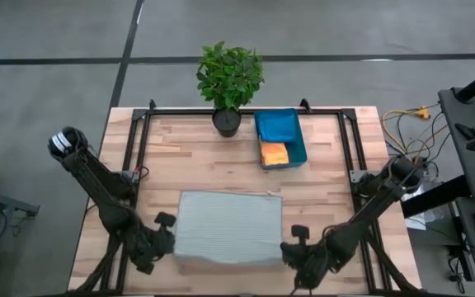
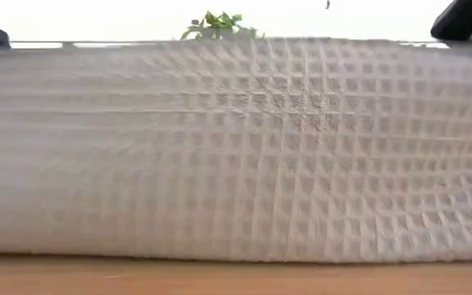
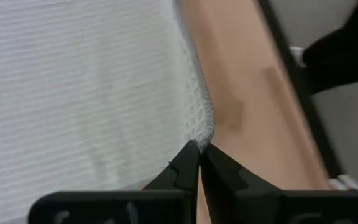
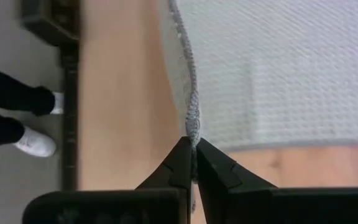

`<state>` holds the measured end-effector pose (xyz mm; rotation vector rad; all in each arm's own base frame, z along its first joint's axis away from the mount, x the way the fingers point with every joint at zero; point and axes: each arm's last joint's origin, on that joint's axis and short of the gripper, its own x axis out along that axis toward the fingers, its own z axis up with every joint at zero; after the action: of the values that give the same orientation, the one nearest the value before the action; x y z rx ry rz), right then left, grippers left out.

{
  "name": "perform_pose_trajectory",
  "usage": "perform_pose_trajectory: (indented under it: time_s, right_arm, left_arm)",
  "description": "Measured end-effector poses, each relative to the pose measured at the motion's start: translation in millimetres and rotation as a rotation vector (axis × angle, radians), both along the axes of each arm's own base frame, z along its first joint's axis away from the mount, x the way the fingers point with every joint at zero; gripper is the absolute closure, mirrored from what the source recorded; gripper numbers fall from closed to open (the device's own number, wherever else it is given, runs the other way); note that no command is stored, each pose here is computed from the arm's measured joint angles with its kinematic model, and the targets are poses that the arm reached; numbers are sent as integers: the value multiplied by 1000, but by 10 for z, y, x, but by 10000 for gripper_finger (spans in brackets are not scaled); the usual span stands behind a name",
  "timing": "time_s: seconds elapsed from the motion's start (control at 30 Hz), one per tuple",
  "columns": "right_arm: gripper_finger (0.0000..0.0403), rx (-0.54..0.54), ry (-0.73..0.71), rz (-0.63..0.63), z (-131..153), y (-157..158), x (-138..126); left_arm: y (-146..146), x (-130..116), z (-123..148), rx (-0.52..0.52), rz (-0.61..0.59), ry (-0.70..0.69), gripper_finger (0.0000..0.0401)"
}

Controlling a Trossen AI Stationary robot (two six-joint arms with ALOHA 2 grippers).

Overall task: Fold microfiber towels
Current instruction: Fold the gray microfiber towel

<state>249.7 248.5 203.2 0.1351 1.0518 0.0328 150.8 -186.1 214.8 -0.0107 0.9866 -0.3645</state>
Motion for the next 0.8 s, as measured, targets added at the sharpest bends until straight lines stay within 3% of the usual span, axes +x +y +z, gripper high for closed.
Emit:
perform_pose_trajectory:
  time_s: [0.43,0.63,0.8]
  right_arm:
    - [394,48,-33,-155,-20,-751,-66]
    - [394,81,-15,-179,-102,-947,-18]
    - [394,51,4,-195,-175,-1081,29]
  left_arm:
    - [339,7,-186,198,167,42,401]
    - [445,-18,-232,317,235,32,401]
    - [515,-18,-267,355,256,57,401]
